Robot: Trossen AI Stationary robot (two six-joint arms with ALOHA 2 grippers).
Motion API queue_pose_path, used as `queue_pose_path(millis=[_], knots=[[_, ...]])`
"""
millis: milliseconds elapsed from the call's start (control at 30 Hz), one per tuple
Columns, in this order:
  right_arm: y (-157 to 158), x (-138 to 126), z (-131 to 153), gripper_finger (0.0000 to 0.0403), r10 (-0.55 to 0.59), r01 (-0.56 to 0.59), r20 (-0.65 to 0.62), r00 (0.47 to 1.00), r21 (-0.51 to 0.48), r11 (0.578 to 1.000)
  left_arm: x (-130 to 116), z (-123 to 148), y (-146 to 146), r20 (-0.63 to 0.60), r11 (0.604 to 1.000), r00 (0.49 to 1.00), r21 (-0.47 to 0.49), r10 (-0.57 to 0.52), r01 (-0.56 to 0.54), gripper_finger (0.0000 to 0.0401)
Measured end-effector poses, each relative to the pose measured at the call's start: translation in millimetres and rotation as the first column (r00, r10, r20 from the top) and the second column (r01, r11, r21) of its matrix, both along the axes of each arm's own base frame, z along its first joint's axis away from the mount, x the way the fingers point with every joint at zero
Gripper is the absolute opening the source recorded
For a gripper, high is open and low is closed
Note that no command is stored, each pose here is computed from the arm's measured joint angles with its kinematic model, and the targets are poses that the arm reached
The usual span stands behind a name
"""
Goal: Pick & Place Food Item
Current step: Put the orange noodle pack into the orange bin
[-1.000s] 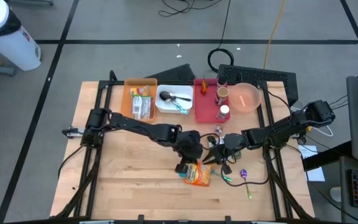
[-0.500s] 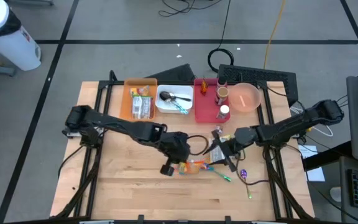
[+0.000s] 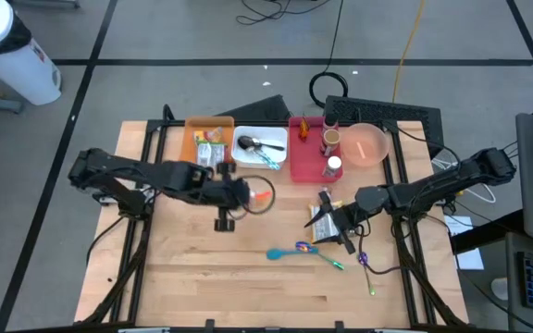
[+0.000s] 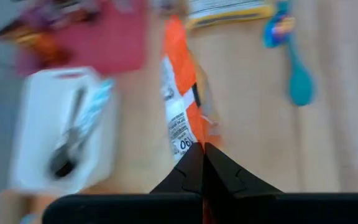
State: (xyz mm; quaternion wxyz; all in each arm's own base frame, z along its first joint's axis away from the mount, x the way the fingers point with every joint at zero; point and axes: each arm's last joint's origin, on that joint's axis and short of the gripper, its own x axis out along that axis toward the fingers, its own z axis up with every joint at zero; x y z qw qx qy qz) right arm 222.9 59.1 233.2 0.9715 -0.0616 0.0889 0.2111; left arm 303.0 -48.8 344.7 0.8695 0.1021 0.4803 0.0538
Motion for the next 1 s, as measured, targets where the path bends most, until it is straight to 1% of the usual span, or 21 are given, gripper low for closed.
queue_pose_path(millis=[167, 300, 367, 500, 633, 733, 833, 867, 1000], knots=[[0.0, 0.0, 0.2, 0.0224, -0.001, 0.001, 0.003, 1.0, 0.0, 1.0, -22.9, 19.6, 26.9, 0.03, 0.991, 0.993, 0.065, 0.114, -0.116, 0.0], [-0.1, 0.0, 0.3, 0.0224, -0.002, 0.002, 0.003, 1.0, 0.0, 1.0, -38.3, 30.4, 55.2, 0.045, 0.969, 0.975, 0.114, 0.216, -0.22, 0.0], [-0.2, 0.1, 0.4, 0.0224, -0.003, 0.003, 0.004, 1.0, 0.0, 1.0, -44.7, 32.6, 71.4, 0.033, 0.95, 0.961, 0.145, 0.273, -0.275, 0.0], [-0.2, 0.0, 0.3, 0.0224, -0.003, 0.003, 0.004, 1.0, 0.0, 1.0, -55.6, 32.0, 104.5, -0.008, 0.904, 0.918, 0.177, 0.397, -0.389, 0.0], [-0.2, 0.0, 0.3, 0.0224, -0.003, 0.003, 0.003, 1.0, 0.0, 1.0, -65.4, 31.3, 135.1, -0.033, 0.858, 0.874, 0.214, 0.485, -0.468, 0.0], [-0.3, 0.1, 0.3, 0.0224, -0.005, 0.005, 0.004, 1.0, 0.0, 1.0, -73.0, 32.1, 155.6, -0.023, 0.807, 0.829, 0.243, 0.559, -0.538, 0.0], [-1.2, 0.3, -0.4, 0.0224, -0.039, 0.039, -0.003, 0.999, -0.006, 0.999, -82.6, 32.2, 173.7, -0.012, 0.744, 0.764, 0.237, 0.645, -0.624, 0.0], [-1.6, 0.3, -1.3, 0.0224, -0.052, 0.052, -0.011, 0.999, -0.011, 0.999, -86.1, 31.9, 178.8, -0.008, 0.718, 0.736, 0.227, 0.677, -0.658, 0.0], [-3.1, -0.1, -4.8, 0.0224, -0.1, 0.099, -0.042, 0.994, -0.033, 0.995, -96.5, 25.2, 193.3, 0.015, 0.587, 0.598, 0.173, 0.802, -0.791, 0.0]])
